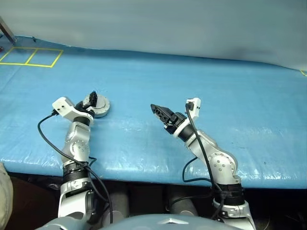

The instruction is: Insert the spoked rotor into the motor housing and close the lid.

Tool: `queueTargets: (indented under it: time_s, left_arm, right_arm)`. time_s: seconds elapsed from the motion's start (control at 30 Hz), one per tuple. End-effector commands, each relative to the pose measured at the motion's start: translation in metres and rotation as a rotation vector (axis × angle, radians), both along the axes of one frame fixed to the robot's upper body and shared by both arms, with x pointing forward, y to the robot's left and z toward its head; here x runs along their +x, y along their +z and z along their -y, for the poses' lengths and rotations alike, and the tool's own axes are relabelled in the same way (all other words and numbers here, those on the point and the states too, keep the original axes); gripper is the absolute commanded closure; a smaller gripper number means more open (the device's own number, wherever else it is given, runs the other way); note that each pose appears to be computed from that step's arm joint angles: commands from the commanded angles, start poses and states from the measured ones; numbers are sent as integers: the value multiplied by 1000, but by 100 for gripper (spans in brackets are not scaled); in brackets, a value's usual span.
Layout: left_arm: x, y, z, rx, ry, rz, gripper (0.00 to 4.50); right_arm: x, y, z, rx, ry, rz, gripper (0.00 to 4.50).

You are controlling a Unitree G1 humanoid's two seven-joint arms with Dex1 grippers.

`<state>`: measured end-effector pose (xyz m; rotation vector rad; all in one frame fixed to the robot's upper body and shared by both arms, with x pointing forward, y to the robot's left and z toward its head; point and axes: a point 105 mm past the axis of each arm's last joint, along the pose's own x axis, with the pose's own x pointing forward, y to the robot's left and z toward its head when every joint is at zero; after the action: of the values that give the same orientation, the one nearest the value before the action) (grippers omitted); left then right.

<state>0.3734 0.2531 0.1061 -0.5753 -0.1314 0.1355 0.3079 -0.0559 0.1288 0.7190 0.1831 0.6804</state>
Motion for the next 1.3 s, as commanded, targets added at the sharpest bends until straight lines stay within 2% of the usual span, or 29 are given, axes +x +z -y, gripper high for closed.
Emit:
queueTargets:
  time_s: [0.03, 0.23, 0.37, 0.47, 0.53, 0.7, 0.8, 0.93, 0.97, 1.3]
  left_arm:
    - [-7, 40, -18, 76, 68, 139, 3]
    - [-11, 67, -7, 175, -11, 258, 3]
    - [-23, 81, 57, 330, -390, 372, 3]
    - [-38, 74, 98, 468, -635, 394, 3]
    - [-49, 59, 122, 564, -816, 345, 3]
    - [-73, 29, 152, 744, -1108, 273, 3]
    - [-77, 14, 156, 818, -1177, 245, 3]
    - [-79, 0, 158, 876, -1227, 225, 0]
    - [-80, 0, 158, 866, -1234, 227, 0]
    - [-81, -5, 155, 830, -1246, 223, 0]
  right_arm:
    - [-1, 14, -2, 2, 16, 55, 133]
    - [2, 16, 2, -109, -13, 157, 133]
    - [5, 16, 21, -276, -95, 291, 133]
    - [6, 10, 37, -406, -108, 347, 133]
    - [1, 0, 46, -482, -45, 329, 133]
    - [-8, -14, 62, -608, 64, 345, 133]
    - [-9, -26, 74, -693, 92, 330, 133]
    - [-1, -29, 86, -773, 34, 341, 20]
    - [1, -29, 87, -789, 21, 345, 10]
    - [-2, -33, 80, -790, 41, 342, 10]
